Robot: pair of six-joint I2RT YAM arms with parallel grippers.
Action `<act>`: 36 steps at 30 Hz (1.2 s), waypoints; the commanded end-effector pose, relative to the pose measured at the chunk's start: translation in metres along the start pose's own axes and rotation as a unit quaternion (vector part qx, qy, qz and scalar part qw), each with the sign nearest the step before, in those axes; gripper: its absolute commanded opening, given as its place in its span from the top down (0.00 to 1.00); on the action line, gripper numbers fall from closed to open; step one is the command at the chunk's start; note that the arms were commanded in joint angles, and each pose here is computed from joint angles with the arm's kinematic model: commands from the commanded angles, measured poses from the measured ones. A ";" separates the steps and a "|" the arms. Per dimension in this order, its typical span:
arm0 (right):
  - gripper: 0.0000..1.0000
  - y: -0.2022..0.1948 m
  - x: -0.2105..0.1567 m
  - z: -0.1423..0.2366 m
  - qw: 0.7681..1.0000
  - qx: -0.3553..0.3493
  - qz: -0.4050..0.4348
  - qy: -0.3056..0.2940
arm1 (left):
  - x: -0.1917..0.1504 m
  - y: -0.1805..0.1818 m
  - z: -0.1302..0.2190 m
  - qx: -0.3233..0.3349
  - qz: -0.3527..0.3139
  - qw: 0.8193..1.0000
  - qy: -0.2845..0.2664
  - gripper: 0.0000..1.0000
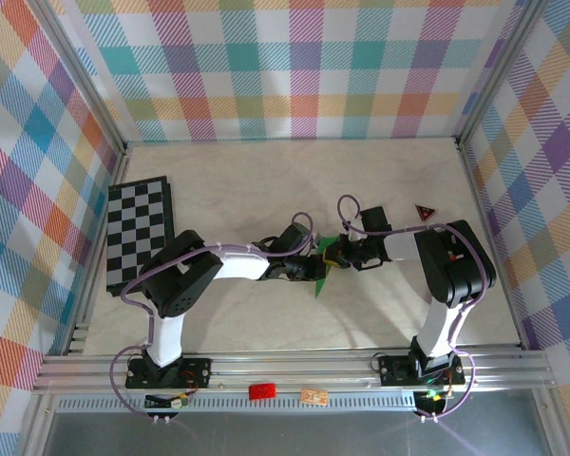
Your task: Fold a paper plane with a square sheet of paper (pick it up from the middle)
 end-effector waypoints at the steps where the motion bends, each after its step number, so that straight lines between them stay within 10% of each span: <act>1: 0.92 -0.021 -0.019 -0.003 0.997 -0.057 -0.047 0.025 | -0.026 0.049 0.004 0.080 0.036 0.996 0.033 1.00; 20: 0.92 0.036 -0.017 0.020 0.998 0.016 0.063 -0.016 | -0.060 0.097 0.017 0.123 0.022 0.986 0.111 1.00; 36: 0.94 -0.007 -0.008 0.003 0.994 -0.109 0.014 0.022 | -0.060 0.101 0.017 0.141 0.019 0.983 0.117 1.00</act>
Point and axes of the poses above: each hand's point on the last joint's axis, 136 mm out from that joint toward the fingers, its own z axis back along the fingers, its own y axis along the line the jaws close on, x = y × z, the point moved 7 cm from there along z, back along the fingers, and after that the axes turned 15 degrees about z, right-handed, at the moved point
